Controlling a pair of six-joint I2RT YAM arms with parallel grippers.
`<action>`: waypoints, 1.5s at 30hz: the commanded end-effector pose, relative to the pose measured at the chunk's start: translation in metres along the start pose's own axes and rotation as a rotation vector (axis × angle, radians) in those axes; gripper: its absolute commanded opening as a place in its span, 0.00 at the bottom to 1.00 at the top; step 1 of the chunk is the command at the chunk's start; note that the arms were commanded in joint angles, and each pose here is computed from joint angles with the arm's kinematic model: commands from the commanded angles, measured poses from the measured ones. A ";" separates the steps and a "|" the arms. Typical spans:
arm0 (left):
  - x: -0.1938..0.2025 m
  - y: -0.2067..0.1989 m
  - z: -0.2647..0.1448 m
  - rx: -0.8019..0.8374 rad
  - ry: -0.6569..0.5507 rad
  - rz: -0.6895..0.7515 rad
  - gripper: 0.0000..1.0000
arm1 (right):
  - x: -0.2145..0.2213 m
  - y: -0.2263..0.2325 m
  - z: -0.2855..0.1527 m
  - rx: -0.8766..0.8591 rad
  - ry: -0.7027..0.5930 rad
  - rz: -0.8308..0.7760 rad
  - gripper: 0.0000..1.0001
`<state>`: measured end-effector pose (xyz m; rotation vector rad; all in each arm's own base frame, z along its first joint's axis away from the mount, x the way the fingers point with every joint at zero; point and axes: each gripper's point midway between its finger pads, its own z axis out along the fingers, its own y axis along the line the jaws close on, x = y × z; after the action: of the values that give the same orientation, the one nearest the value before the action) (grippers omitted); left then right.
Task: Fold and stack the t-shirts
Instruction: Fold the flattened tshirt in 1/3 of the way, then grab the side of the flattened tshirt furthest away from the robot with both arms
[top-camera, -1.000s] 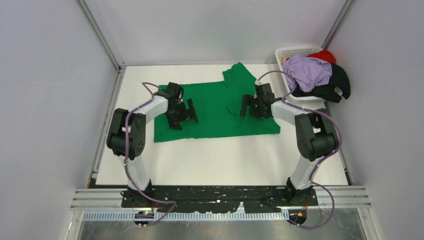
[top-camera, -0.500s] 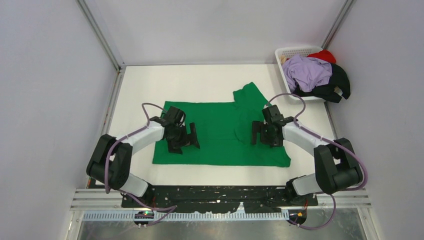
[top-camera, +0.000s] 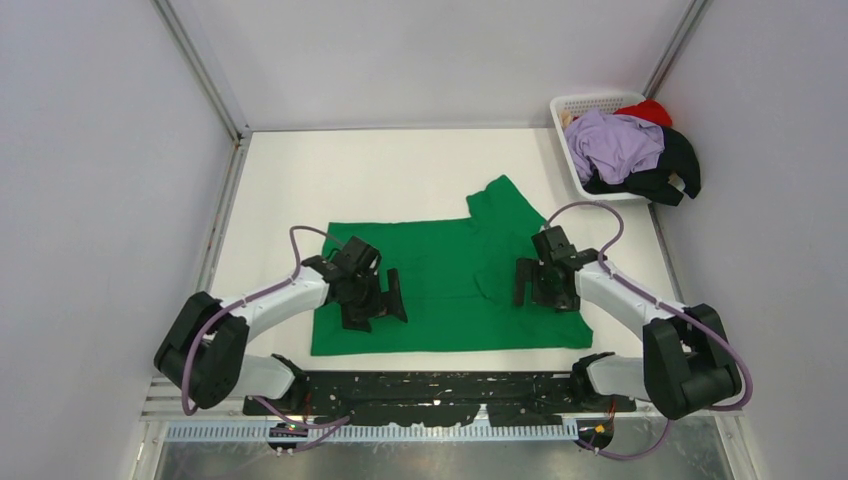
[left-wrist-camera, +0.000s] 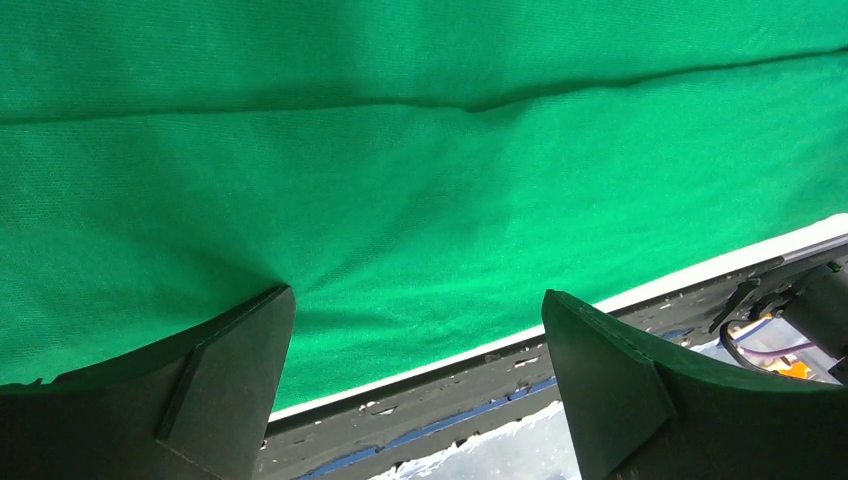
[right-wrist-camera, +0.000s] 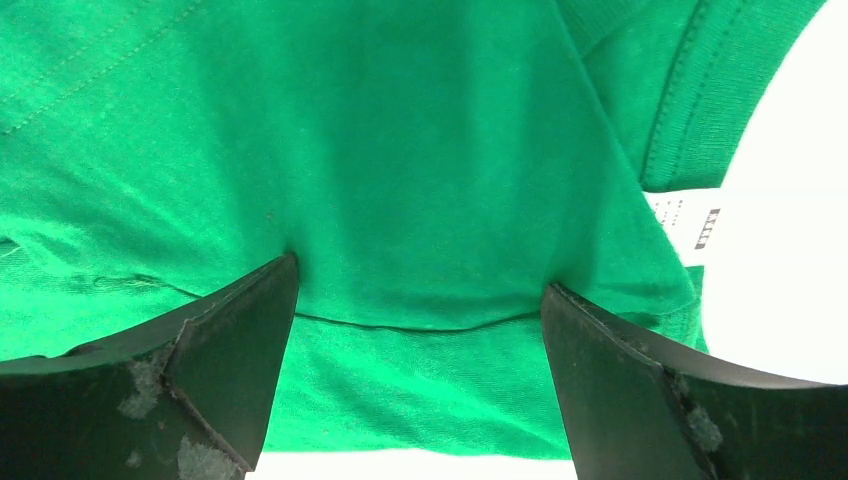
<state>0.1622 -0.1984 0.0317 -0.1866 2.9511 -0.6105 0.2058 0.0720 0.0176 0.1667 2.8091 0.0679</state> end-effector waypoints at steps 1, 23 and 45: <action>0.011 0.011 -0.003 -0.046 0.024 -0.015 1.00 | 0.003 -0.016 -0.009 0.071 -0.016 0.023 0.96; -0.271 0.031 -0.075 -0.026 -0.493 -0.204 1.00 | -0.151 0.053 -0.103 -0.270 -0.658 0.067 0.95; -0.305 0.067 -0.009 -0.101 -0.302 -0.375 0.99 | -0.155 0.050 -0.086 -0.236 -0.614 0.031 0.95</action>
<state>0.4663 -0.0749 0.0397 -0.7687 2.6478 -0.3320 0.3132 0.0973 0.1232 0.1610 2.2650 0.2761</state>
